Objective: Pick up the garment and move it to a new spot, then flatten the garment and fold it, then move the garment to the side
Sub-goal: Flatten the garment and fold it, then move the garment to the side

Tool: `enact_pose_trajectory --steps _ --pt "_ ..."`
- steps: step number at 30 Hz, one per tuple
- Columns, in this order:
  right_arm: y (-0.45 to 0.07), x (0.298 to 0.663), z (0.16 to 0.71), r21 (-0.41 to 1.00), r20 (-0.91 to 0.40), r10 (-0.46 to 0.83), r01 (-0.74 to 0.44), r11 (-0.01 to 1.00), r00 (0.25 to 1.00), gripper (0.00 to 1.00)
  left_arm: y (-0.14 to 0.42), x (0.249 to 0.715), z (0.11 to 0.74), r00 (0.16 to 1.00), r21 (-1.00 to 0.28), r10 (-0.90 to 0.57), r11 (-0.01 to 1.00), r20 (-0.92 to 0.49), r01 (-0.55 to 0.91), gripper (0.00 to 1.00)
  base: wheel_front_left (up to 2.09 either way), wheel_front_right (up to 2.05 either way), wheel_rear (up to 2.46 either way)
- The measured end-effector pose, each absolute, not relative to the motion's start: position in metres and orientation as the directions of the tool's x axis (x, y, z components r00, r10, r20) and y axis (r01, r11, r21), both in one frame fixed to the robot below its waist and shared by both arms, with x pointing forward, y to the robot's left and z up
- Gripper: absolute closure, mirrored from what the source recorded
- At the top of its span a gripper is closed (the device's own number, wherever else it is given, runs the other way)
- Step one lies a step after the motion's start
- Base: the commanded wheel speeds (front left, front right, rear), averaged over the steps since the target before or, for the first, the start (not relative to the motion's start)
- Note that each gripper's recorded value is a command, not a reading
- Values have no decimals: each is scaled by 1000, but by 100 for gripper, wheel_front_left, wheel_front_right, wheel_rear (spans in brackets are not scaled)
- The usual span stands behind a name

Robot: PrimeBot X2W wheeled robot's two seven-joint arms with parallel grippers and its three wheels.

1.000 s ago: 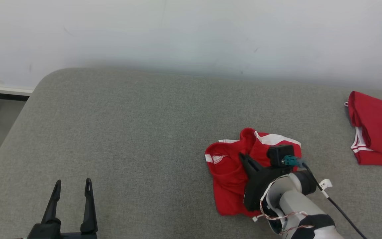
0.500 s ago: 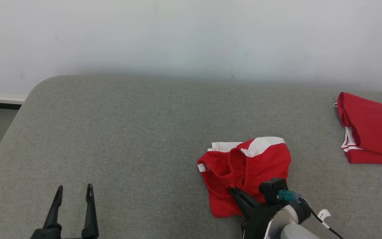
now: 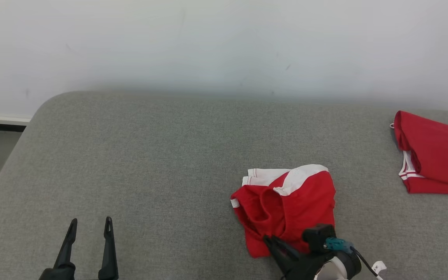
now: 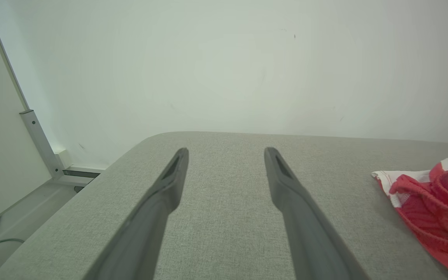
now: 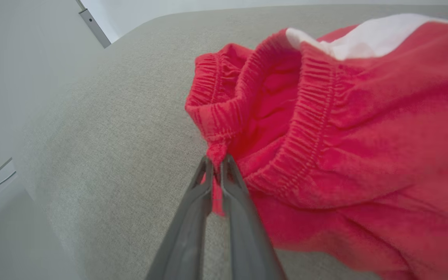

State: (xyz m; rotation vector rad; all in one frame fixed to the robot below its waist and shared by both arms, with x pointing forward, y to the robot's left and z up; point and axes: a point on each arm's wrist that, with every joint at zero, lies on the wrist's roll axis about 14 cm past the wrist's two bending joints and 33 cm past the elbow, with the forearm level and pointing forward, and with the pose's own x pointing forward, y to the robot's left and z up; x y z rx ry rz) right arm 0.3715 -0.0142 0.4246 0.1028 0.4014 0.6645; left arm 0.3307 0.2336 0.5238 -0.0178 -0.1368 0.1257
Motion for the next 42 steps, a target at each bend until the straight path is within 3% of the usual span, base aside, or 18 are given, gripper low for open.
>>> enact_pose_trajectory --steps 1,10,20,31,42 --pt "-17 373 425 218 -329 610 -571 792 721 0 234 331 524 983 -27 126 992 137 -124 0 0 0 0" --pt "-42 394 477 212 -103 553 -525 825 827 0 235 328 526 981 -21 127 992 145 -125 0 0 0 0" --pt "-127 407 552 174 184 301 -332 927 936 0 229 337 529 983 5 106 994 153 -108 0 0 0 0" --pt "-168 373 548 201 214 116 -160 966 970 0 218 344 530 986 50 57 997 154 -66 0 0 0 0" --pt "-172 353 541 144 186 94 -122 982 978 0 227 341 532 992 119 43 991 115 -56 0 0 0 0"
